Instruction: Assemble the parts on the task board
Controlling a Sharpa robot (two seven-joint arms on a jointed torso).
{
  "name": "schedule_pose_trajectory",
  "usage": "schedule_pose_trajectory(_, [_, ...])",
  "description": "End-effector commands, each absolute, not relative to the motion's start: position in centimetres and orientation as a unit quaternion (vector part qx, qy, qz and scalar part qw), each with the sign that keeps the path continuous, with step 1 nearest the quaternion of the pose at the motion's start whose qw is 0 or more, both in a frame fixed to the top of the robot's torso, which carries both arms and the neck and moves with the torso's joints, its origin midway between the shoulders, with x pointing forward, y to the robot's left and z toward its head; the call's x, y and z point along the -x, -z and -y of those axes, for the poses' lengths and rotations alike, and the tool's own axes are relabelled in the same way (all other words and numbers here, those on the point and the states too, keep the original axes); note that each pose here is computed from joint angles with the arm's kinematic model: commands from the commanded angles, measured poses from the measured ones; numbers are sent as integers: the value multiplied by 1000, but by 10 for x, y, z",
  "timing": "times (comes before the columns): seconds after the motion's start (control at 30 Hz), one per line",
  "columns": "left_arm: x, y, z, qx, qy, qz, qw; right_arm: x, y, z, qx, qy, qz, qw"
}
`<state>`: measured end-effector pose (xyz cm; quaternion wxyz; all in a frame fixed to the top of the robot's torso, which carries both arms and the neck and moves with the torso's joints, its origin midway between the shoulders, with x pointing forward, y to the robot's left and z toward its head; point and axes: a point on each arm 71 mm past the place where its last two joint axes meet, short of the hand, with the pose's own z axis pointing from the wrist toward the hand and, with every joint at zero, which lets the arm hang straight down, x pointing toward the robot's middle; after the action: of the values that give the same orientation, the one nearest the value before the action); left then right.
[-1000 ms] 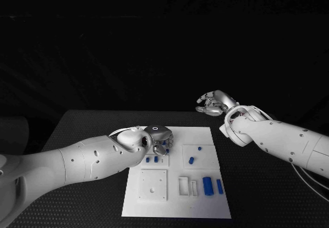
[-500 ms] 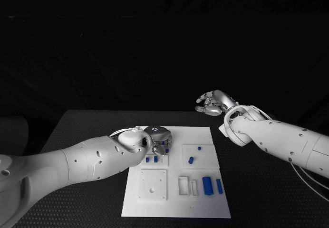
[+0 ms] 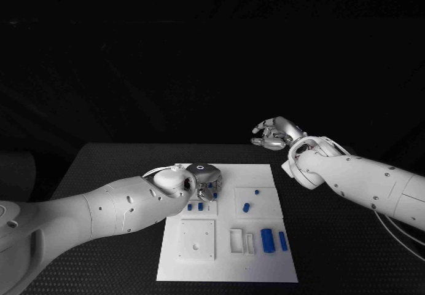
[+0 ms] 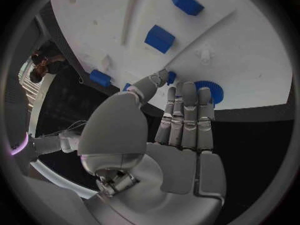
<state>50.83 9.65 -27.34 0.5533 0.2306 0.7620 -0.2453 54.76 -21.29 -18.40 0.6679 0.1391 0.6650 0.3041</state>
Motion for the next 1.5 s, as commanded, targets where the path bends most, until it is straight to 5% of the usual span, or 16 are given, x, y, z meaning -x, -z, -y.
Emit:
schedule_pose_trajectory(0.03, [-507, 275, -94, -236, 246, -764, 548, -547, 184, 211, -133, -309, -667, 664])
schedule_pose_trajectory(1.5, [-510, 287, -93, -242, 231, -767, 548, -547, 184, 210, -133, -310, -667, 664])
